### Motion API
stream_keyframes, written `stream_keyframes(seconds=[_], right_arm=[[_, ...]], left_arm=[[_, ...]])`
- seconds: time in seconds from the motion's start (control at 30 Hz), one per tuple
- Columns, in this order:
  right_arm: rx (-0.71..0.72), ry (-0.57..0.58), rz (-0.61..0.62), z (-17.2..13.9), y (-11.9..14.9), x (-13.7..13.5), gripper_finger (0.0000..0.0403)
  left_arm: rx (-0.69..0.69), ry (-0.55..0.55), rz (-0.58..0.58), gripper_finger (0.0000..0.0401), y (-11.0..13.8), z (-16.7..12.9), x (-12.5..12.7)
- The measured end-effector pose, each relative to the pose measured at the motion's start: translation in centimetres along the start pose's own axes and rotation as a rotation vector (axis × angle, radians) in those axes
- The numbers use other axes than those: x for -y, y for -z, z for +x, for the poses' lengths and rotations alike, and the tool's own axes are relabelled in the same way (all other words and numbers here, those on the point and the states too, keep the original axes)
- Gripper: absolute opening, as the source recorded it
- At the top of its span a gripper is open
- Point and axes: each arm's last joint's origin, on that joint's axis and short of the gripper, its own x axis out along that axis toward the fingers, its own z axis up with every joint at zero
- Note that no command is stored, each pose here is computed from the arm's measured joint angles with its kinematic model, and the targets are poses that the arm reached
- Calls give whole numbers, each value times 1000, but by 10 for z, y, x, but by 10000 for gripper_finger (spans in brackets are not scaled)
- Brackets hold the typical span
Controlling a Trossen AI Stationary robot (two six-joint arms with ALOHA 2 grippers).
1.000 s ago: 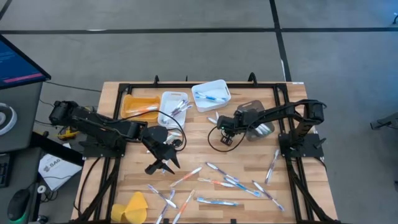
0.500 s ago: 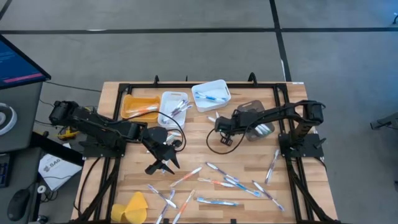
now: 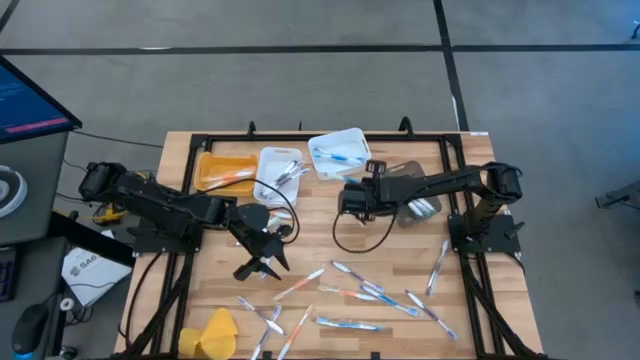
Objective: Pick & Place Toothbrushes
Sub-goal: Put the blue toothbrush into the right white bin
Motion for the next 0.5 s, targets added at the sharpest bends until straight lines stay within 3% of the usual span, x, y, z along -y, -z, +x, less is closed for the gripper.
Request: stream_keyframes(seconds=[0.23, 0.4, 0.5], right_arm=[[-39, 38, 10, 16, -11, 50, 0], [-42, -47, 29, 33, -13, 84, 0], [-18, -93, -18, 37, -14, 94, 0]], left_arm=[[0, 0, 0, 142, 0, 0, 0], [0, 0, 0, 142, 0, 0, 0], [0, 0, 0, 142, 0, 0, 0]])
